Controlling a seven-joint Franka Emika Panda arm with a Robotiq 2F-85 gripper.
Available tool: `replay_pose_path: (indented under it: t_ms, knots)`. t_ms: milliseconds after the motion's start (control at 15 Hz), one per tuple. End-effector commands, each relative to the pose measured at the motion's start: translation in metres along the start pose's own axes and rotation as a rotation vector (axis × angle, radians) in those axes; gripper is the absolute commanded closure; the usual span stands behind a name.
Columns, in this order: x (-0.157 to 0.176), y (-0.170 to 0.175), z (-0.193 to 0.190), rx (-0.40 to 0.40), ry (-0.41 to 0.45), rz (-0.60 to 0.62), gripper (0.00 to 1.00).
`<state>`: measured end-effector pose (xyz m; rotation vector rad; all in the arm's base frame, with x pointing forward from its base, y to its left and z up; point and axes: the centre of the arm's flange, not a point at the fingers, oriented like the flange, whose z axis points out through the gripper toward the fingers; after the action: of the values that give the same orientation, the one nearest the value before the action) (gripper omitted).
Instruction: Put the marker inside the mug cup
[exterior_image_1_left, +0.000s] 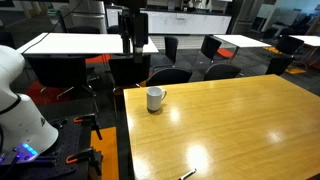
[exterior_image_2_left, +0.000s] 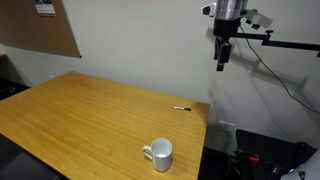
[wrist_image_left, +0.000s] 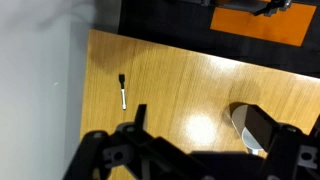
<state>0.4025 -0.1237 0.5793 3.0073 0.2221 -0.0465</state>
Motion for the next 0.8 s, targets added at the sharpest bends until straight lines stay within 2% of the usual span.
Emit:
replay_pose_path:
  t_ms: [0,333,733]
  knots:
    - [0.000,0.000,0.000,0.000,0.000,0.000,0.00]
    - [0.001,0.001,0.002,-0.003,0.005,-0.005,0.00]
    - [0.021,0.010,0.024,-0.058,0.139,-0.050,0.00]
